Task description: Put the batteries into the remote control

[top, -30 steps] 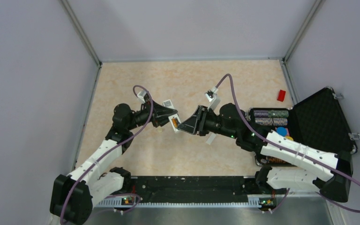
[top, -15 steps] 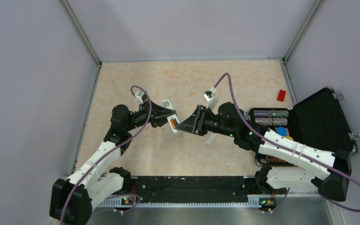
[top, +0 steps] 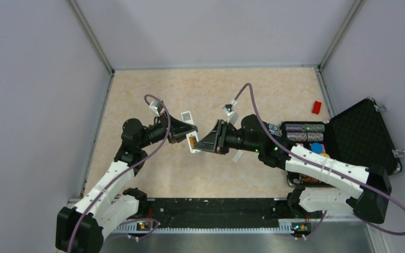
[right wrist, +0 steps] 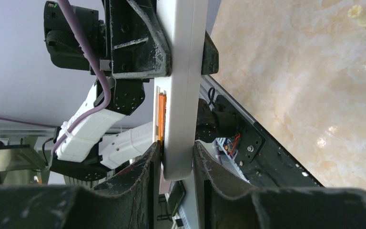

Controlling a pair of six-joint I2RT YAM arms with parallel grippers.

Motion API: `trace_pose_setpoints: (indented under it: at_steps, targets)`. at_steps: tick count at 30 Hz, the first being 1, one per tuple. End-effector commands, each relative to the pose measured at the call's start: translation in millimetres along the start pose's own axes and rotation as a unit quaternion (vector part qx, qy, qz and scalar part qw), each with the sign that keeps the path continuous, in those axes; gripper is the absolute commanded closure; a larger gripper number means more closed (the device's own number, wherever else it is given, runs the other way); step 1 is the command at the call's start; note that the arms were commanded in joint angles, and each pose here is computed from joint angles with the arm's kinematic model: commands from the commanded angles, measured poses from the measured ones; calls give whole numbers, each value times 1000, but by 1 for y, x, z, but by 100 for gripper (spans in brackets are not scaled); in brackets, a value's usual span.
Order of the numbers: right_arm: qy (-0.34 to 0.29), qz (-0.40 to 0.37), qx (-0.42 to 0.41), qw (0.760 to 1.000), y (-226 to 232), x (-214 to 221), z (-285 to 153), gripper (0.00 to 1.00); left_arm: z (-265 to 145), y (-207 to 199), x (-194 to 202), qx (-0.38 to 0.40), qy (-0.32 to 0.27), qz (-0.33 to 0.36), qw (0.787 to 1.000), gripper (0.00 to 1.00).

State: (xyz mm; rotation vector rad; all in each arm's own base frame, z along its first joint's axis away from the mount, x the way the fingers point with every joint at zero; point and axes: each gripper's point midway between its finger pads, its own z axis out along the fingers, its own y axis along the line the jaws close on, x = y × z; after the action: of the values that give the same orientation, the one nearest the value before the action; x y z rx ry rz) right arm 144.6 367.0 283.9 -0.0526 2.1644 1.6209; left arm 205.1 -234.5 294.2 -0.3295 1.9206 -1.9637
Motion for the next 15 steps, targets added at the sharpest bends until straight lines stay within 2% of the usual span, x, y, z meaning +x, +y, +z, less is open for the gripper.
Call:
trace_pose_setpoints:
  at_steps: [1, 15]
  targets:
    - [-21, 6, -13, 1000, 3, -12, 11, 72, -7, -43, 24, 54, 52, 85, 994, 100]
    - [-43, 7, 14, 999, -2, -26, 13, 69, -10, -38, 28, 40, 59, 133, 988, 100]
